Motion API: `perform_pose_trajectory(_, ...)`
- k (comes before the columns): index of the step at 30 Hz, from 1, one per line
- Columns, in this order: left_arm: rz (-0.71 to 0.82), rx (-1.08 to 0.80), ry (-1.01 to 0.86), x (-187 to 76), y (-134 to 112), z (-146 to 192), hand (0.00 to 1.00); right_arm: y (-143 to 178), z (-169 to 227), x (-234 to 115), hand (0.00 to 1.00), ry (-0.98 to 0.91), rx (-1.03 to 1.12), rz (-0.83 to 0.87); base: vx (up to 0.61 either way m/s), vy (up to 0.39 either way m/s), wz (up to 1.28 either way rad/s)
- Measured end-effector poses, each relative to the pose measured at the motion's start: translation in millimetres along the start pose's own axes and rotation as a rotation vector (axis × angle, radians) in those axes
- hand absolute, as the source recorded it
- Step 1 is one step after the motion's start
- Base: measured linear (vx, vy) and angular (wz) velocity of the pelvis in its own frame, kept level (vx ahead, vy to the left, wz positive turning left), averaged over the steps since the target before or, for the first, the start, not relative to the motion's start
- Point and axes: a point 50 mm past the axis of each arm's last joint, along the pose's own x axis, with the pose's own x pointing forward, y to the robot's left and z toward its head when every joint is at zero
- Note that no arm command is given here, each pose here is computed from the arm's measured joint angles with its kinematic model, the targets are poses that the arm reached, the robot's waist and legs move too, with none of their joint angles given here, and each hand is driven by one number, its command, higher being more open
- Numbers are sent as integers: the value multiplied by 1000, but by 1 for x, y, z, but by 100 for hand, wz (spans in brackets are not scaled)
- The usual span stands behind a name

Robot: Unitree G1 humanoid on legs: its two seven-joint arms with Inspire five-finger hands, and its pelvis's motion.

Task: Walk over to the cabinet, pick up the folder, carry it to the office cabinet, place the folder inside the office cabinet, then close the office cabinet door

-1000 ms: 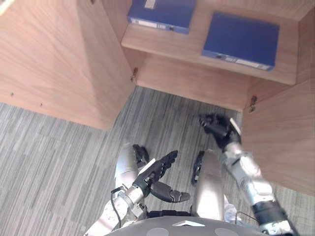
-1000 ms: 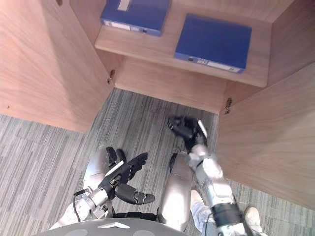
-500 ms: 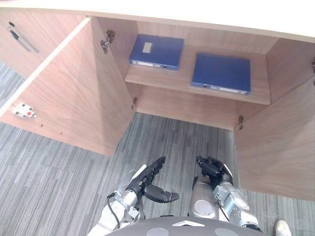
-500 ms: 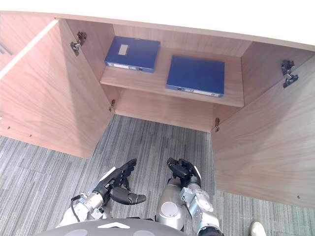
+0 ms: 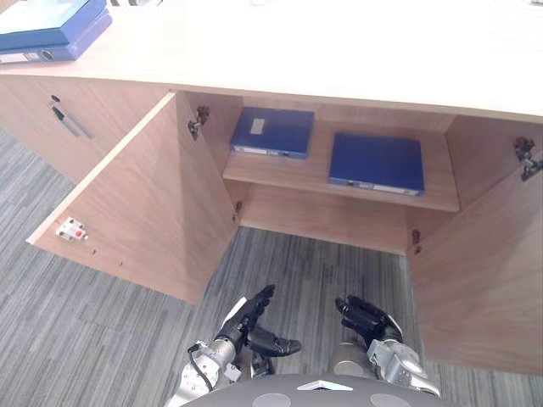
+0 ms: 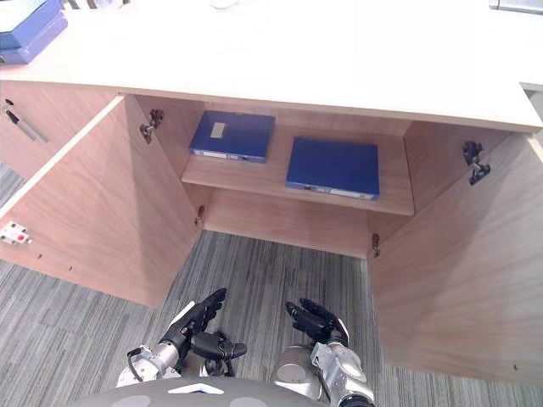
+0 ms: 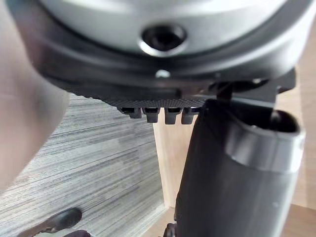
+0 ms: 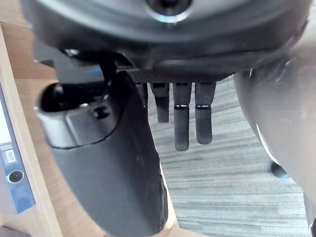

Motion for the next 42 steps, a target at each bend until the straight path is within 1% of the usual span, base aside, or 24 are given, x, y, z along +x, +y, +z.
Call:
perform_pose_trajectory(4,2,14,15,0,1,-3,100,-8,-15,-3,100,71,-10,-32,146,-28,5)
perform_pose_trajectory(7,0,39,47,-1,2,-9,100,-13,-32,-9,100,116,30,-57,75,-19,-2)
perform_pose_trajectory(12,34,49,91,-4,9,-18,100,-18,-48,-15,100,168,74,-91,2,-5,-2)
perform_pose_trajectory(14,66,47,116,-5,16,-22,100,-19,-53,-18,100,182,82,-99,-52,9,-7)
perform_pose_trajectory(16,146,-9,155,-2,24,-29,100,-20,-59,-21,100,193,100,-108,-52,17,-7)
perform_pose_trajectory(18,191,-12,201,0,30,-35,100,-21,-61,-22,100,196,120,-118,-52,16,-3)
perform_pose_trajectory(22,303,-25,272,-5,44,-47,100,-23,-72,-28,100,229,130,-128,-22,16,-2)
perform_pose_trajectory(25,345,-30,294,-8,48,-50,100,-19,-81,-31,100,253,147,-126,20,51,-2)
perform_pose_trajectory(28,375,-42,306,-11,52,-53,100,-15,-85,-32,100,268,143,-120,28,83,-4)
perform_pose_trajectory(34,380,-37,323,-10,56,-55,100,-4,-83,-28,100,298,-24,-25,8,41,4)
perform_pose_trajectory(38,392,-44,325,-11,56,-55,100,-5,-84,-29,100,310,-35,-28,10,33,6)
perform_pose_trajectory(42,452,-130,338,-15,59,-61,100,-9,-84,-29,100,309,3,-55,-2,18,3)
